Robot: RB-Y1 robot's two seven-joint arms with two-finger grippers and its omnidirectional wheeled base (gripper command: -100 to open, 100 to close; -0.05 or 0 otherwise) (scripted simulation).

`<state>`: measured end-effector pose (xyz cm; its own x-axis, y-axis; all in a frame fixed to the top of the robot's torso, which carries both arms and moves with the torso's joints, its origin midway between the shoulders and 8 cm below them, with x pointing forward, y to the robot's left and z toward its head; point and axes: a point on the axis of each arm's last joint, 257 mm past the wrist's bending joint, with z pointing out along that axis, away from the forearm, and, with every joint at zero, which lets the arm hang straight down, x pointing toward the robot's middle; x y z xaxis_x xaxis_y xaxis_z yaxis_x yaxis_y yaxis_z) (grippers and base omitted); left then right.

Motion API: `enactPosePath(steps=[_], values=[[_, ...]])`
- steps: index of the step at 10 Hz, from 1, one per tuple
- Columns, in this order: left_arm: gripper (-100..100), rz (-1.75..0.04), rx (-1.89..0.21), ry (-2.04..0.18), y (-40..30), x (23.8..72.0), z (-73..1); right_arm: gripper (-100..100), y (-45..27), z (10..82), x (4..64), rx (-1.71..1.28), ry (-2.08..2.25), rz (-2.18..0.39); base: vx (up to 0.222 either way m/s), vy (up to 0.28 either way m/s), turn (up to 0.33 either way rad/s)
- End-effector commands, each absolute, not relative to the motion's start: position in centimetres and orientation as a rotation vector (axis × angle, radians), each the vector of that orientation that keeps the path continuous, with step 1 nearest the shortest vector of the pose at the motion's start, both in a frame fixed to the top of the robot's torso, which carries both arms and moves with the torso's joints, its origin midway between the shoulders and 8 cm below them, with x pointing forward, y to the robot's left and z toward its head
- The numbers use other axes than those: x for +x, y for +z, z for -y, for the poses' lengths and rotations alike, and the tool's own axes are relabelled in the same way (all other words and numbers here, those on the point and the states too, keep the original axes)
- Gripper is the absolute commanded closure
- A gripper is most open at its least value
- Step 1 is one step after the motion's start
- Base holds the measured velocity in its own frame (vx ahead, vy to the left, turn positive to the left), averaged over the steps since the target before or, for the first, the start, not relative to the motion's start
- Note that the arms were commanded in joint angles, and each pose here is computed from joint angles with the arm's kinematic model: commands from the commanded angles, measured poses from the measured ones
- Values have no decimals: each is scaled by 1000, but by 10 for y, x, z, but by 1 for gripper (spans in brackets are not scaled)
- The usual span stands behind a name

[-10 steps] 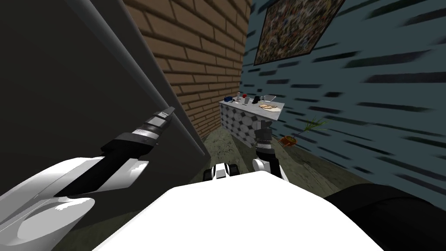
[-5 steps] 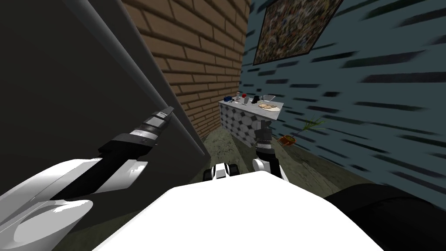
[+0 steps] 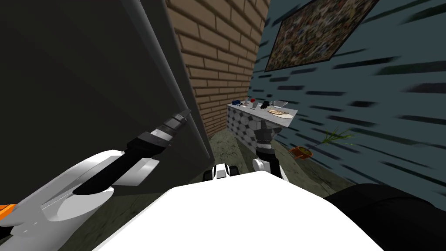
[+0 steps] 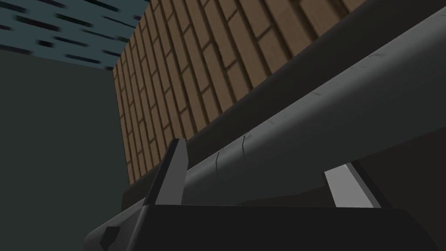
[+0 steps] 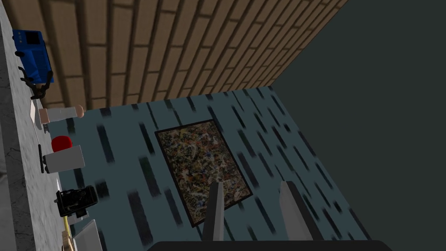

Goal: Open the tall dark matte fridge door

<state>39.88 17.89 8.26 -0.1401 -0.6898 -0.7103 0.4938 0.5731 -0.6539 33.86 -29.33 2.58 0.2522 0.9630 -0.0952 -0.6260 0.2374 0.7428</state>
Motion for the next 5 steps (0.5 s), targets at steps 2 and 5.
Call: enactPosePath(steps=[2,5], values=[[100,-1310,-113,-1094,113,392,-155,0,26,293,339,652,1191,-624,-10,9,-15],[100,-1386,3,-1177,97,377,-111,0,26,293,339,653,1191,-624,36,0,250]])
